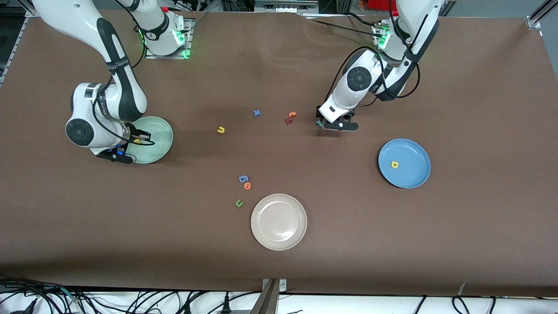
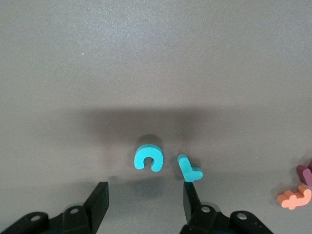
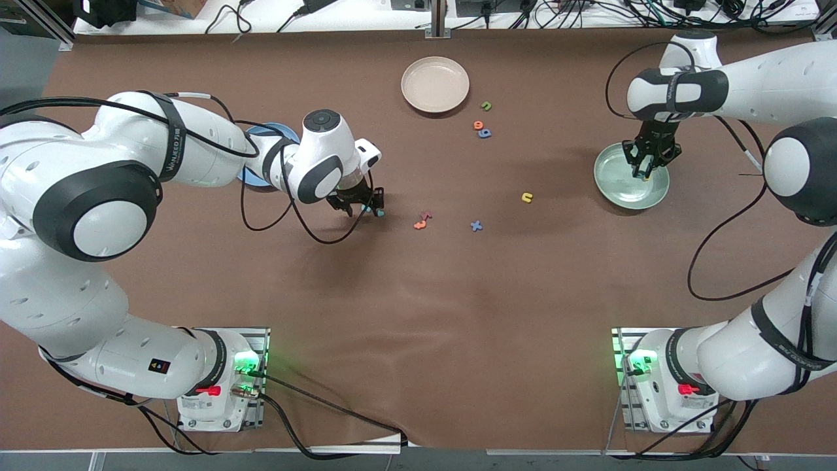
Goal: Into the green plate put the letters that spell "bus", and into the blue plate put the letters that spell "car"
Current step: 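Place the blue b on the green plate while the left gripper reaches teal letters, then grasp the yellow u with the right gripper while the left gripper lowers to teal c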
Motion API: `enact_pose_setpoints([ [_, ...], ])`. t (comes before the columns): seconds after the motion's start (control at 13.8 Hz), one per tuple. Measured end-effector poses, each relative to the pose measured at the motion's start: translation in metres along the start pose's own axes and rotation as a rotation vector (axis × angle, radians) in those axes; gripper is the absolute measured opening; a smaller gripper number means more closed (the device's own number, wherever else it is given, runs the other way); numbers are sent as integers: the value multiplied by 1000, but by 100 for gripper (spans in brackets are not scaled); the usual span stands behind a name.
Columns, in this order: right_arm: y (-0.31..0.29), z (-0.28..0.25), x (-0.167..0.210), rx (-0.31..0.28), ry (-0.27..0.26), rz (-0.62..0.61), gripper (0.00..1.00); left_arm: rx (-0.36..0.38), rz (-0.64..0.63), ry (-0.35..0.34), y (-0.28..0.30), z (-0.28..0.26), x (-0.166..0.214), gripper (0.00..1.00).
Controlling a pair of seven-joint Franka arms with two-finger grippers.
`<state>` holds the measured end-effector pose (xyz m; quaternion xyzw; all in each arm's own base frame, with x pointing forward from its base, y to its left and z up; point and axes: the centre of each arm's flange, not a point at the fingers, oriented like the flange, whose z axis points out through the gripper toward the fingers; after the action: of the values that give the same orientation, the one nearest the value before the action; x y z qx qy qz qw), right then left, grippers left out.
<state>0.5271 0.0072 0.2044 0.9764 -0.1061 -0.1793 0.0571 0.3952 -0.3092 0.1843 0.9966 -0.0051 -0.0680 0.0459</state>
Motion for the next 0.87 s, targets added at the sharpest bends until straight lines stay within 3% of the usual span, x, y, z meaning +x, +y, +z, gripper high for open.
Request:
enact_pose_setpoints([
  [0.22,-1,17,0,-7,8,-2,27,11,19,4,-1,2,0,69],
  [0.44,-1,17,1,-7,10,-2,37,27,43,2,-2,7,-1,67],
  [0.87,-33,-14,-12,21,43,0,98,32,58,0,-5,16,-1,65],
])
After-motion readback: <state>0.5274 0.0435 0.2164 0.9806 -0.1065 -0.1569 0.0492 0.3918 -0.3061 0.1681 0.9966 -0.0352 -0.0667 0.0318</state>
